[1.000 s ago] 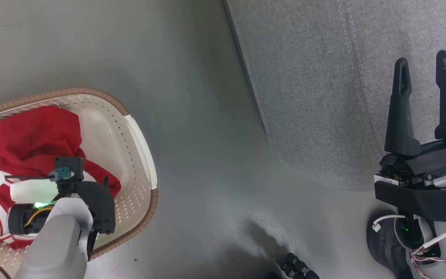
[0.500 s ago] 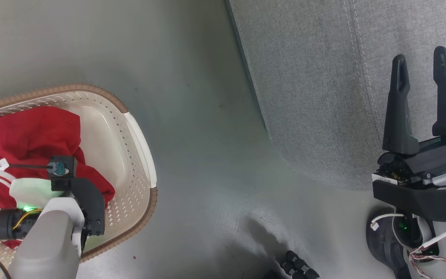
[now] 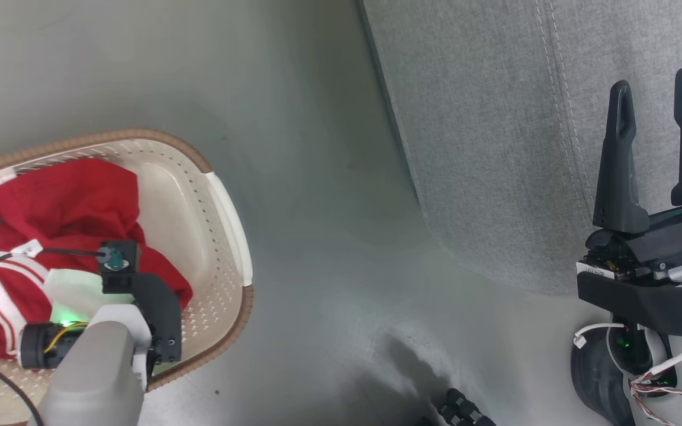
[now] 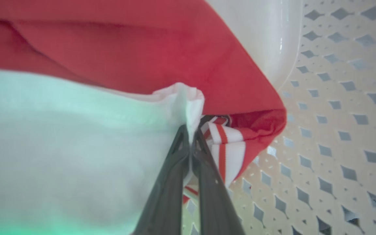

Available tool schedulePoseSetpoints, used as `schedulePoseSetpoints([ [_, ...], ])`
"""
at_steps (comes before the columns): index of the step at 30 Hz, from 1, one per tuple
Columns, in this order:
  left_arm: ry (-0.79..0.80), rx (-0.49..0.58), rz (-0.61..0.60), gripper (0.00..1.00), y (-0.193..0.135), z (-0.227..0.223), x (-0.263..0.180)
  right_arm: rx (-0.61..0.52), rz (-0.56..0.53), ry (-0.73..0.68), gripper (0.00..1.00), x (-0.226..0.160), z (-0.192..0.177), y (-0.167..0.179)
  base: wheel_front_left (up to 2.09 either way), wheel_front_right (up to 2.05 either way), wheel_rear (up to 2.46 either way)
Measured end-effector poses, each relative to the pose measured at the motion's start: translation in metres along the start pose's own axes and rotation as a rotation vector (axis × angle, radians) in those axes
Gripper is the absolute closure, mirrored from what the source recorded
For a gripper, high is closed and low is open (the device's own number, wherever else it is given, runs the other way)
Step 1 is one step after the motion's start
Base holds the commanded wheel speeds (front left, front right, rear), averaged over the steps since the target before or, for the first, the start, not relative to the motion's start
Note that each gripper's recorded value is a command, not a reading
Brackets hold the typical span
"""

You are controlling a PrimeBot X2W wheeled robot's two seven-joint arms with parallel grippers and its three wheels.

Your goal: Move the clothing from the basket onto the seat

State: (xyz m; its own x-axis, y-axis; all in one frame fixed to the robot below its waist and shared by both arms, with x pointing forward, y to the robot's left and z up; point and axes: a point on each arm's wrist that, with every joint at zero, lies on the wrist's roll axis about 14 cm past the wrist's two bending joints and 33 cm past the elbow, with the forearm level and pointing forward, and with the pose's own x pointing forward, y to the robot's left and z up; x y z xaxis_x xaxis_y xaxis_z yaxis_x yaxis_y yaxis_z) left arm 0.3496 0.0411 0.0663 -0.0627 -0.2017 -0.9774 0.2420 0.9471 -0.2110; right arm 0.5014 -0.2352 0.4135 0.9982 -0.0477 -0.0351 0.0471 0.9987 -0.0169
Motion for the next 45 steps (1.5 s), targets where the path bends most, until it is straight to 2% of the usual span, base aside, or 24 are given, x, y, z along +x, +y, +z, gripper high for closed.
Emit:
schedulePoseSetpoints([
  [8, -0.072, -0.027, -0.001, 1.0, -0.002, 0.013, -0.021, 0.009, 0.025, -0.027, 0.0, 0.002, 0.01, 0.007, 0.0, 0.0, 0.0],
  [18, -0.261, -0.092, -0.001, 1.0, 0.003, 0.045, -0.061, 0.026, 0.067, -0.051, 0.0, 0.002, 0.024, 0.017, 0.0, 0.0, 0.0],
  [25, -0.355, -0.135, 0.015, 1.0, 0.012, 0.04, -0.09, 0.038, 0.108, -0.036, 0.0, -0.004, 0.026, 0.026, 0.0, 0.0, 0.0],
  [45, -0.825, -0.278, 0.057, 1.0, 0.04, 0.052, -0.213, 0.096, 0.225, -0.018, 0.0, -0.042, 0.046, 0.07, 0.0, 0.0, 0.0],
])
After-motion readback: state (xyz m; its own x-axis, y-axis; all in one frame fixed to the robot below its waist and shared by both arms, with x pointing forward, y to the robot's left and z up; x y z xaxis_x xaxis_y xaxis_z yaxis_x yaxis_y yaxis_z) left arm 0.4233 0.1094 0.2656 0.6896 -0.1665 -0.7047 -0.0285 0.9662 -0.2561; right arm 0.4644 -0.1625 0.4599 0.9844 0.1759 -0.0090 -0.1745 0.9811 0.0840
